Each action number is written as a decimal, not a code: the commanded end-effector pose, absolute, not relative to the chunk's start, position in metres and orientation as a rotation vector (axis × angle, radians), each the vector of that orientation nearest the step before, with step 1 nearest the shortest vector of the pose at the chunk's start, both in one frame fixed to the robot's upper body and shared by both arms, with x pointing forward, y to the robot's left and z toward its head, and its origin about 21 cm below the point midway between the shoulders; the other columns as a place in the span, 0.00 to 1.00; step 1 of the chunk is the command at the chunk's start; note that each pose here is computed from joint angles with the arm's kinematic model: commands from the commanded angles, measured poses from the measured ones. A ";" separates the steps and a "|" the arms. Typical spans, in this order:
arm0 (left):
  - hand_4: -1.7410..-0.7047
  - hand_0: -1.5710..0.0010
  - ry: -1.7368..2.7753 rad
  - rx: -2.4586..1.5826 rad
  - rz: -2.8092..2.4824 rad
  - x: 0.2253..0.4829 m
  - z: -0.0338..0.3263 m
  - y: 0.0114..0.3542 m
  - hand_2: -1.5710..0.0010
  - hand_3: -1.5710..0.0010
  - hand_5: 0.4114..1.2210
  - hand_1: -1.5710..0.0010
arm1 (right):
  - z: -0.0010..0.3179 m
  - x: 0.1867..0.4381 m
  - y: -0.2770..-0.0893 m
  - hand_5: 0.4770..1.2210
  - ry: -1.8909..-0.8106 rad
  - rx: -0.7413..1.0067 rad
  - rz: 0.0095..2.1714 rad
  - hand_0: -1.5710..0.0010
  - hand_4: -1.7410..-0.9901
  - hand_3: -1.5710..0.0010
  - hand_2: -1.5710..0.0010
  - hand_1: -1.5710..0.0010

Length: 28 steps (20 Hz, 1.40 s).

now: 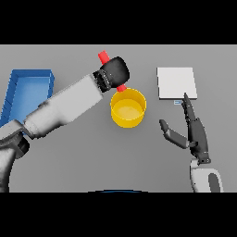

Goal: Pick up the red beaker and tilt it to pour out 1 green nut into yellow bowl. Pick up the yellow bowl and place it on the metallic measuring scale.

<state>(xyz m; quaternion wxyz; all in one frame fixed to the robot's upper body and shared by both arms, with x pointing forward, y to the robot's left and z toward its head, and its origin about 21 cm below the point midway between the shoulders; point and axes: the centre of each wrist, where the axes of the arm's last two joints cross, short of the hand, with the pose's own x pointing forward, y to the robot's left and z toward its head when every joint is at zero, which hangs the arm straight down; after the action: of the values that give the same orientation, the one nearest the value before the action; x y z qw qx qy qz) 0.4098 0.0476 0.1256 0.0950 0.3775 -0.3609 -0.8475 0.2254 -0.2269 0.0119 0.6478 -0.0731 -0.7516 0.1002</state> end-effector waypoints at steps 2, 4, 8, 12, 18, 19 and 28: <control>0.00 0.00 -1.025 1.159 -2.582 0.411 0.127 0.047 0.00 0.01 1.00 0.00 | 0.011 0.224 -0.225 0.12 -1.717 -0.154 0.222 1.00 0.79 1.00 1.00 1.00; 0.00 0.00 -1.001 1.193 -2.656 0.410 0.127 0.042 0.00 0.01 1.00 0.00 | 0.013 0.223 -0.225 0.12 -1.725 -0.148 0.212 1.00 0.81 1.00 1.00 1.00; 0.01 0.00 -0.947 1.282 -2.777 0.407 0.124 0.033 0.00 0.00 1.00 0.00 | 0.015 0.221 -0.223 0.14 -1.727 -0.164 0.230 1.00 0.81 1.00 1.00 1.00; 0.01 0.00 -0.892 1.410 -2.850 0.407 0.130 0.021 0.00 0.00 1.00 0.00 | 0.011 0.223 -0.229 0.13 -1.734 -0.160 0.216 1.00 0.81 1.00 1.00 1.00; 0.01 0.00 -0.831 1.680 -2.880 0.422 0.208 0.005 0.00 0.00 1.00 0.00 | 0.014 0.224 -0.226 0.12 -1.736 -0.167 0.220 1.00 0.81 1.00 1.00 1.00; 0.01 0.00 -0.847 1.709 -2.814 0.427 0.227 0.007 0.00 0.00 1.00 0.00 | 0.014 0.224 -0.226 0.11 -1.737 -0.175 0.225 1.00 0.81 1.00 1.00 1.00; 0.01 0.00 -1.168 1.417 -1.750 0.474 0.358 0.132 0.00 0.04 1.00 0.00 | 0.013 0.229 -0.220 0.14 -1.753 -0.104 0.246 1.00 0.85 1.00 1.00 1.00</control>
<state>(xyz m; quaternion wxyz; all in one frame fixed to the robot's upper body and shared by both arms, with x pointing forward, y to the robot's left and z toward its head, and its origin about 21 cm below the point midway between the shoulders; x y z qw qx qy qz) 0.4745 0.1336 0.3581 0.2999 0.5350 -0.4372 -0.6578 0.2289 -0.2196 0.0130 0.6325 -0.0454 -0.7657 0.1072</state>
